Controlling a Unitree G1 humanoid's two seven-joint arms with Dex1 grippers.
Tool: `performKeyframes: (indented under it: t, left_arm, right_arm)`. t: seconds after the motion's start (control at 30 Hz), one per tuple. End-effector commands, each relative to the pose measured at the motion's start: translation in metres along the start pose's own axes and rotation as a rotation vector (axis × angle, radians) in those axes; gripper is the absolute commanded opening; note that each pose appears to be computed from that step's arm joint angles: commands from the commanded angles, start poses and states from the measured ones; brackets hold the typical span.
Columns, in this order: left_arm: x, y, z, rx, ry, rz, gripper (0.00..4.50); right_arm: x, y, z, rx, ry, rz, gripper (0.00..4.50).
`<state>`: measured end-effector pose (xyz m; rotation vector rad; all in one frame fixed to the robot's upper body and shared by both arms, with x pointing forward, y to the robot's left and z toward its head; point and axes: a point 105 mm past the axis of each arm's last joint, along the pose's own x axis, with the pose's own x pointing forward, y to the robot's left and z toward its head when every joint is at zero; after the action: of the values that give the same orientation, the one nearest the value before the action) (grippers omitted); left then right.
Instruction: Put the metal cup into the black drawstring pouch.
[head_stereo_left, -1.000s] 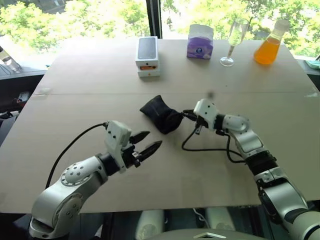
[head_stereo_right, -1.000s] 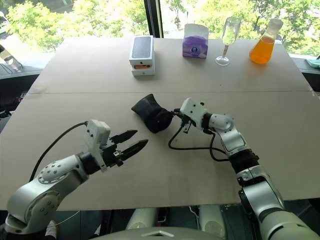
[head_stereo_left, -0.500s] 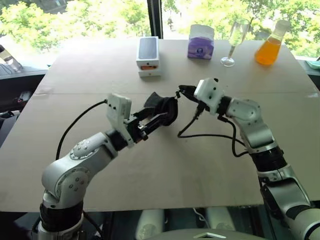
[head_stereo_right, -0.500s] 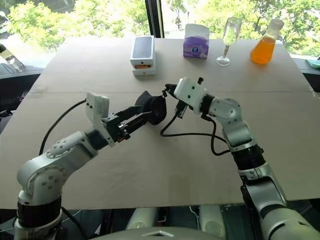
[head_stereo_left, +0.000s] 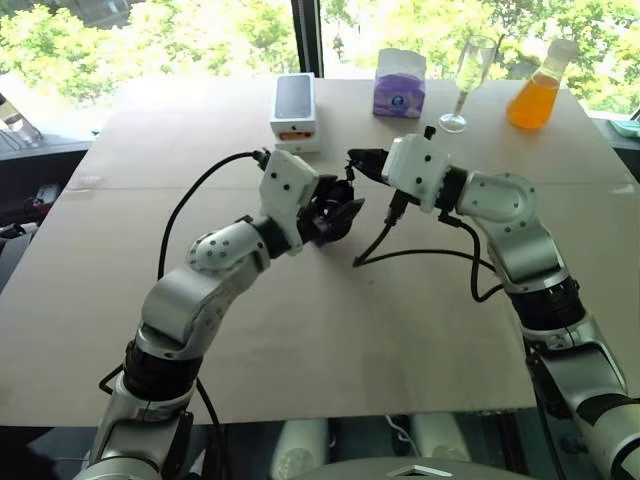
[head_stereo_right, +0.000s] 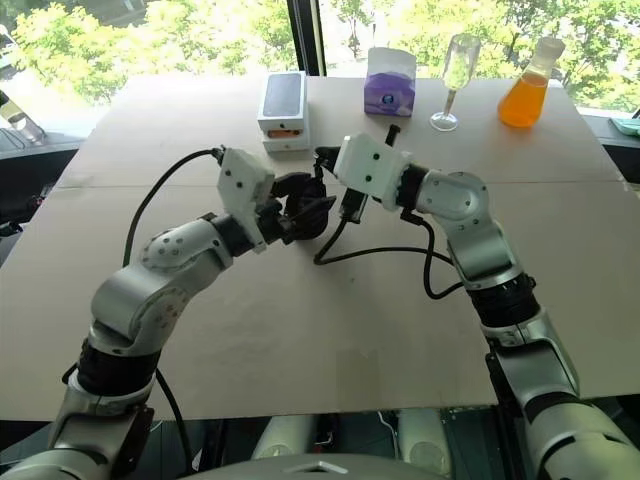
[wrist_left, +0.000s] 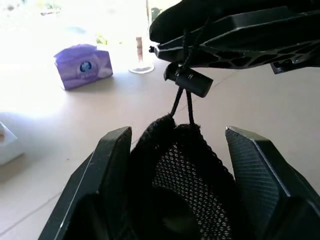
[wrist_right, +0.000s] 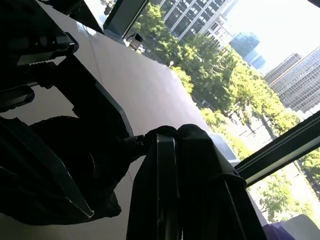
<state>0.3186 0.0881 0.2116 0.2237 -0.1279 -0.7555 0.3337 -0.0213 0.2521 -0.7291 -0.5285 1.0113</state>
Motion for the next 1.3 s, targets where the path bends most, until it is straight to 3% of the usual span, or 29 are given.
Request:
performKeyframes:
  t: [0.03, 0.73, 0.83, 0.97, 1.3]
  left_arm:
    - [0.003, -0.001, 0.018, 0.080, -0.089, -0.003, 3.05]
    - [0.006, -0.010, 0.036, 0.163, -0.162, -0.038, 3.05]
    - [0.006, -0.010, 0.037, 0.166, -0.165, -0.038, 2.26]
    - [0.005, -0.010, 0.038, 0.166, -0.167, -0.033, 0.41]
    - [0.003, -0.003, 0.037, 0.153, -0.154, 0.011, 0.41]
  right_arm:
    - [-0.002, -0.006, 0.018, -0.050, -0.048, -0.011, 0.03]
    - [-0.002, -0.001, 0.018, -0.046, -0.047, -0.004, 0.03]
    - [-0.002, -0.001, 0.017, -0.045, -0.044, -0.004, 0.00]
    - [-0.003, 0.000, 0.015, -0.041, -0.037, -0.007, 0.00]
    - [-0.005, -0.002, 0.011, -0.031, -0.022, -0.017, 0.00]
